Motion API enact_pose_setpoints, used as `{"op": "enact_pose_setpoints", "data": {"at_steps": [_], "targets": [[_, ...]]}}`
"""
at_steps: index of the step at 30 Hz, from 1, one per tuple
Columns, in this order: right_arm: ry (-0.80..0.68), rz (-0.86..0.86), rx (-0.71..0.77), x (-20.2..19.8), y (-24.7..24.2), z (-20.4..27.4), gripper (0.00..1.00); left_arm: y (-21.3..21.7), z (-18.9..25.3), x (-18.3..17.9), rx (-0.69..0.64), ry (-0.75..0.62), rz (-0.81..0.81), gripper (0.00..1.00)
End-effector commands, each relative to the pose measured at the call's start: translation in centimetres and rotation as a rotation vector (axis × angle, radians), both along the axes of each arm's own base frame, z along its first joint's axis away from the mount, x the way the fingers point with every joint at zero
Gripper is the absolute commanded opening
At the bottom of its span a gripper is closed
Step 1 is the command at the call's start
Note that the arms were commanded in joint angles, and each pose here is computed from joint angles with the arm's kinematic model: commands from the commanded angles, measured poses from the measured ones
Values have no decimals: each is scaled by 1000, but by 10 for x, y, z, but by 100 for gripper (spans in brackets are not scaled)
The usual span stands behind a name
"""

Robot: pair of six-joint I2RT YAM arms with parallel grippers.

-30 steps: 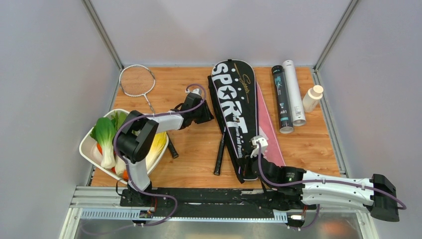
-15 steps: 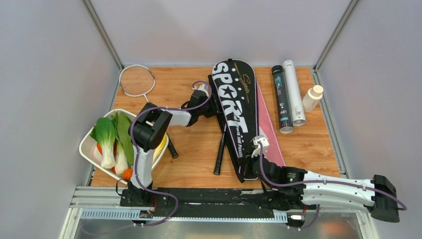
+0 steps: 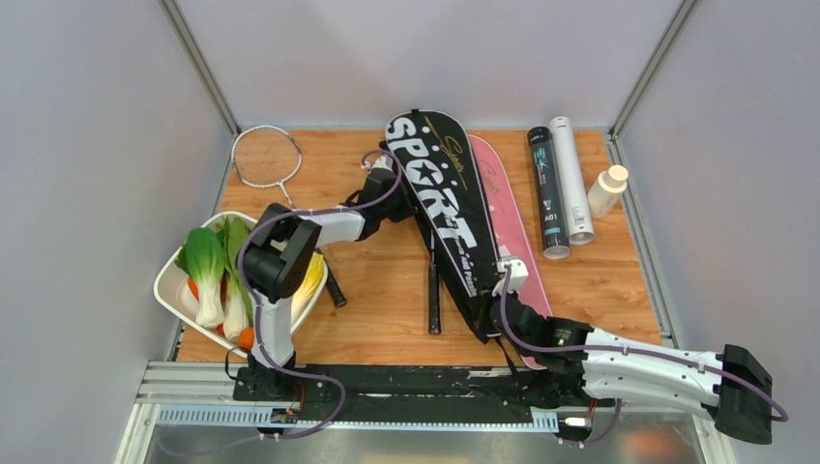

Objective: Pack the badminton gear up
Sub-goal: Place the racket in the racket bag.

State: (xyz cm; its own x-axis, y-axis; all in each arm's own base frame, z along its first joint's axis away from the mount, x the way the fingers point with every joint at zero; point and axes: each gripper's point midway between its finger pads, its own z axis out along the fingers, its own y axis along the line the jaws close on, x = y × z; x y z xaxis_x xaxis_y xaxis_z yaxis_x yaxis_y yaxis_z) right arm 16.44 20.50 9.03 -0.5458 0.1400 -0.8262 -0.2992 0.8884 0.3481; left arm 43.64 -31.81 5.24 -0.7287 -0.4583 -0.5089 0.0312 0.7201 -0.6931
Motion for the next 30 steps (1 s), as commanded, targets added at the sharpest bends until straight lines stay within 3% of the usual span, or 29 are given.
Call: {"op": "enact_pose_setpoints", "data": {"at_steps": [1, 5, 8, 14, 18, 23, 26, 30], "targets": [[-76, -126, 95, 33, 1, 49, 0, 31, 94, -5, 64, -133, 59, 0], [-88, -127, 83, 45, 5, 64, 1, 40, 146, -19, 43, -196, 55, 0], [-88, -104, 74, 46, 9, 67, 7, 35, 151, -34, 26, -165, -2, 0], [-79, -68, 47, 47, 9, 67, 28, 38, 130, -56, 37, -103, -45, 0], [-101, 32, 52, 44, 20, 88, 29, 41, 129, -60, 50, -105, -55, 0], [-69, 55, 5, 46, 21, 75, 30, 40, 129, -67, 61, -132, -105, 0], [-27, 155, 41, 32, 36, 79, 41, 38, 126, -70, 47, -143, -129, 0], [2, 276, 96, 15, 53, 94, 45, 34, 125, -73, 42, -152, -159, 0]]}}
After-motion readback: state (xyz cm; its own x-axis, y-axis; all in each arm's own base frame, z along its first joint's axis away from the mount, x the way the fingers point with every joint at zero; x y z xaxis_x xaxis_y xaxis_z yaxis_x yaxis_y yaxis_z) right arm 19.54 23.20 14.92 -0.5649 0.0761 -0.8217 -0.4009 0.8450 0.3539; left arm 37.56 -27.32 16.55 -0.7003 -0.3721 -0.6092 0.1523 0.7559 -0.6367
